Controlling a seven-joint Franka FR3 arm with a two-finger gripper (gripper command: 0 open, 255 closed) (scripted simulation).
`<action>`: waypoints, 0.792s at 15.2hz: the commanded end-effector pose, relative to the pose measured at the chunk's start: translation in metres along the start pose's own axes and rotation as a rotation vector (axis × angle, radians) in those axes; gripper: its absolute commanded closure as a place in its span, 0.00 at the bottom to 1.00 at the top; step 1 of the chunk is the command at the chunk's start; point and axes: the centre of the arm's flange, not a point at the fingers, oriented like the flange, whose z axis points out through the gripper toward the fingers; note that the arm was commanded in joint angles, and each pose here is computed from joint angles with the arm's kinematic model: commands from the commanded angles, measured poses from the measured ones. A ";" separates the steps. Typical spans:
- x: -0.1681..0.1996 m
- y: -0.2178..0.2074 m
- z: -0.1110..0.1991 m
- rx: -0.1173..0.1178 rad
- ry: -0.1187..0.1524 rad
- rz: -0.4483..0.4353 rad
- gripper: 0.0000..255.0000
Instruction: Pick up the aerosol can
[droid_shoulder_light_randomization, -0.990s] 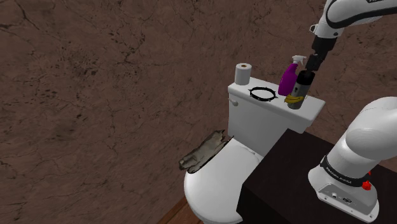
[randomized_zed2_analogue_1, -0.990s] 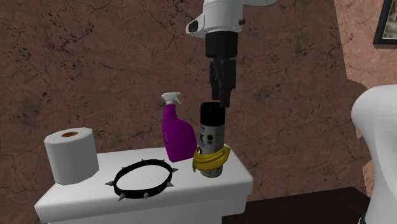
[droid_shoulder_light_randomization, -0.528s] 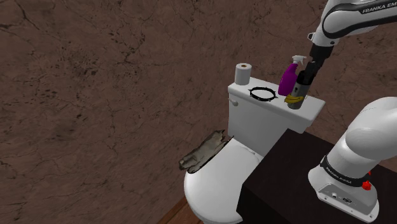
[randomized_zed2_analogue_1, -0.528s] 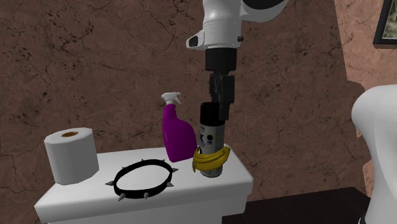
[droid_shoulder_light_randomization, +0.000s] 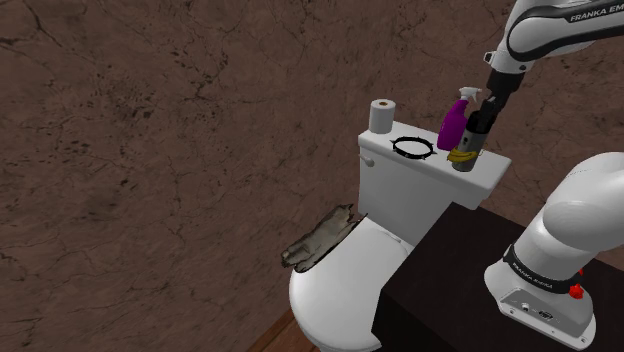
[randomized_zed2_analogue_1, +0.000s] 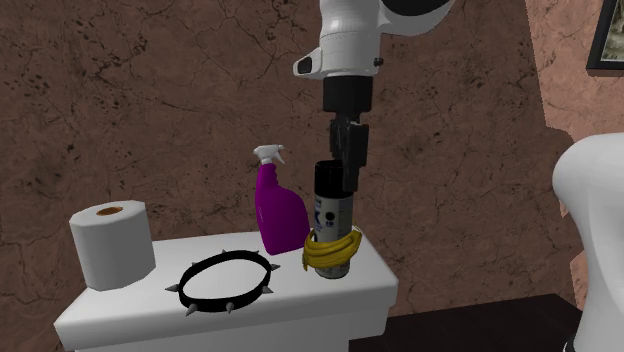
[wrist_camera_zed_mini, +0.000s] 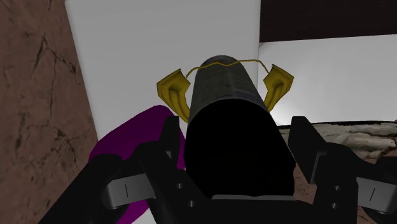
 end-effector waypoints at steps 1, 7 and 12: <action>0.000 0.000 0.002 0.002 -0.004 -0.001 1.00; 0.001 0.000 -0.025 0.002 -0.004 -0.001 1.00; 0.001 0.000 -0.052 0.002 -0.004 -0.001 1.00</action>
